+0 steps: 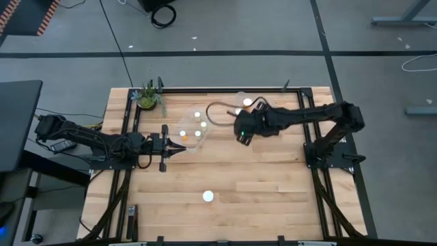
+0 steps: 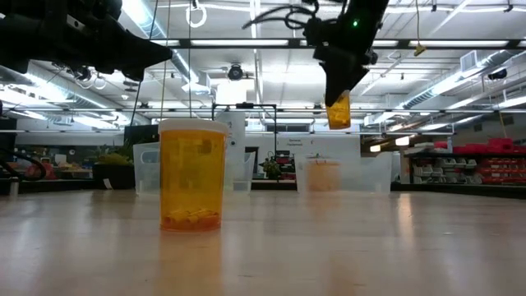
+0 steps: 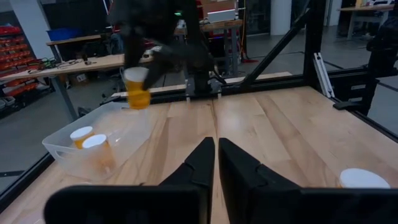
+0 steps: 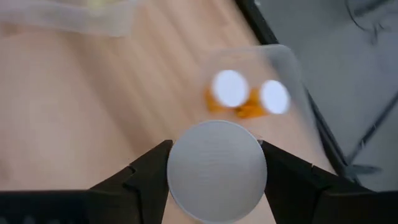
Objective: Pick and place medicine bottles into bin by pill shape (circle, oval)
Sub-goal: Put the big orange pill bottle into the right transparent bin
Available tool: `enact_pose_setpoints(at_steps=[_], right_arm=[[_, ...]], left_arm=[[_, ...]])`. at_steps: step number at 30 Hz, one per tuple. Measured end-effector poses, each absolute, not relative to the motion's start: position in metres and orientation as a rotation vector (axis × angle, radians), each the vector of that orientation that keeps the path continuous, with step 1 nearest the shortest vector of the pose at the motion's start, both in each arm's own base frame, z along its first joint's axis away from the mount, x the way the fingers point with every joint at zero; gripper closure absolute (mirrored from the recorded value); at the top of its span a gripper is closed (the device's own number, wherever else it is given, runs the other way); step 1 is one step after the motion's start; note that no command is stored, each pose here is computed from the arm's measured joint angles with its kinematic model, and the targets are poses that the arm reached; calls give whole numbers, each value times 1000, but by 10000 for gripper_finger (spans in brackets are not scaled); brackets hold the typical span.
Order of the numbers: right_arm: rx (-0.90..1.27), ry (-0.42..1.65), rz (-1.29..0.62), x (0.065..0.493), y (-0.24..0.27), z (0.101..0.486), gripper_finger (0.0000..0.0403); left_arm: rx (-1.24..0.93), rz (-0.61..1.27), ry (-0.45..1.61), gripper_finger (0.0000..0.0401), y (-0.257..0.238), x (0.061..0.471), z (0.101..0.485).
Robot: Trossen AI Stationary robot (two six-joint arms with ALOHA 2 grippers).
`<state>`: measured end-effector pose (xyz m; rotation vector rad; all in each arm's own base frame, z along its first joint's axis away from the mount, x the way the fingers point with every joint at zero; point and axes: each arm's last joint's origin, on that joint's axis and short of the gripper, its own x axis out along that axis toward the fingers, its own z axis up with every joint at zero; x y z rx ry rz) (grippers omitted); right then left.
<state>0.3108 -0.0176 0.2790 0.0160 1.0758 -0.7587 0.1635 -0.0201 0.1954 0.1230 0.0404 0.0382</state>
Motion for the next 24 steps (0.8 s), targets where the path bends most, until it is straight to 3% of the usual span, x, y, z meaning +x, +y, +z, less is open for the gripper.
enact_pose_setpoints(at_steps=[13,24], right_arm=[[209,1071,-1014,294,-99,279,175],[340,1101,-1119,276,-131,262,175]], left_arm=[[123,38,40,361,-20,163,195],[123,38,40,373,-20,163,195]])
